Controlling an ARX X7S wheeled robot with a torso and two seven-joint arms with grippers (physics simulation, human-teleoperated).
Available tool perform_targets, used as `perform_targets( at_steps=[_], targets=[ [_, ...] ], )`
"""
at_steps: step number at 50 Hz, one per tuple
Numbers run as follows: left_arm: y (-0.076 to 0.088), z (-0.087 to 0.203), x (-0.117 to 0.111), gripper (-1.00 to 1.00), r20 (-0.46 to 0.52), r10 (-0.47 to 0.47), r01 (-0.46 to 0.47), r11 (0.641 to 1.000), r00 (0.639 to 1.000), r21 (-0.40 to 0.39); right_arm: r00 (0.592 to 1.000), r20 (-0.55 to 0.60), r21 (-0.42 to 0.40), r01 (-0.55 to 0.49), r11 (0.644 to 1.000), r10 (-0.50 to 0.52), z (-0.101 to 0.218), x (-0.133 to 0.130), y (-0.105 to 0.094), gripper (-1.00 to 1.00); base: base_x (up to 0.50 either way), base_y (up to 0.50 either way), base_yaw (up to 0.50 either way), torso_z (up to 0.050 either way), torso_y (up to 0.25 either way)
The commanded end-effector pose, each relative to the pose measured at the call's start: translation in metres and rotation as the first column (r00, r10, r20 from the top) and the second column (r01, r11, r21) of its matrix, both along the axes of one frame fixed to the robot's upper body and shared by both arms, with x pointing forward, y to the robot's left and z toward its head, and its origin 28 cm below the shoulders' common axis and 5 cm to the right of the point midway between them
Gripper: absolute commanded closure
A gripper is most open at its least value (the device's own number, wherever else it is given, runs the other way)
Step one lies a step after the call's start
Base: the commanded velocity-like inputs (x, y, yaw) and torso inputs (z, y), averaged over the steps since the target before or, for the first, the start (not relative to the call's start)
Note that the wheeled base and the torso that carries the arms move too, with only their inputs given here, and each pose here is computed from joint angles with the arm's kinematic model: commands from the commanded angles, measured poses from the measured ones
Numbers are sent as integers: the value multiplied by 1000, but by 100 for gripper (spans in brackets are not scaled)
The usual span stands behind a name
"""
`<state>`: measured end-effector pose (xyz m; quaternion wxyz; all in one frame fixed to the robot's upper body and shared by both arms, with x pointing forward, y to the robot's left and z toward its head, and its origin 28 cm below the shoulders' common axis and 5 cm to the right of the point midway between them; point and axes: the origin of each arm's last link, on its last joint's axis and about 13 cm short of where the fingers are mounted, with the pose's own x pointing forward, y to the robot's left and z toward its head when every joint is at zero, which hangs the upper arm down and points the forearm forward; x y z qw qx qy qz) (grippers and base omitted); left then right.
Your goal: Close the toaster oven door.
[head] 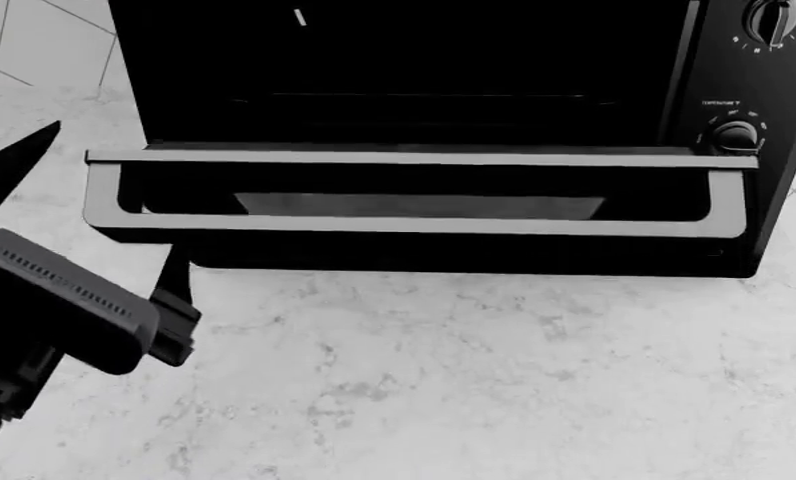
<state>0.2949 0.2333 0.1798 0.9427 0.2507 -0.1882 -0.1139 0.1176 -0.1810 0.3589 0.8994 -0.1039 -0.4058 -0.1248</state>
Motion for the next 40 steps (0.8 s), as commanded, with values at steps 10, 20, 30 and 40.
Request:
perform_targets(
  at_steps=[10,20,30,40],
  targets=[
    [-18,7,18,-100,-24,71,-74,982,997,-176,1000,-1,7,-2,1000,2,-2,1,-1,-100,0,0,0,0,1],
    [-23,7,23,-100,-83,72,-89,971,994,-223,1000,1,8,-1,1000,1,-2,-1,-1,-100,0,0,0,0,0],
    [-26,13,28,-100,-97,101,-121,964,990,-237,1000,6,7,-3,1000,3,0,-2,0,-100,0,0,0,0,0],
    [-33,17,35,-100,-107,131,-154,956,986,-250,1000,7,8,-5,1000,5,-1,-3,0,-100,0,0,0,0,0]
  ],
)
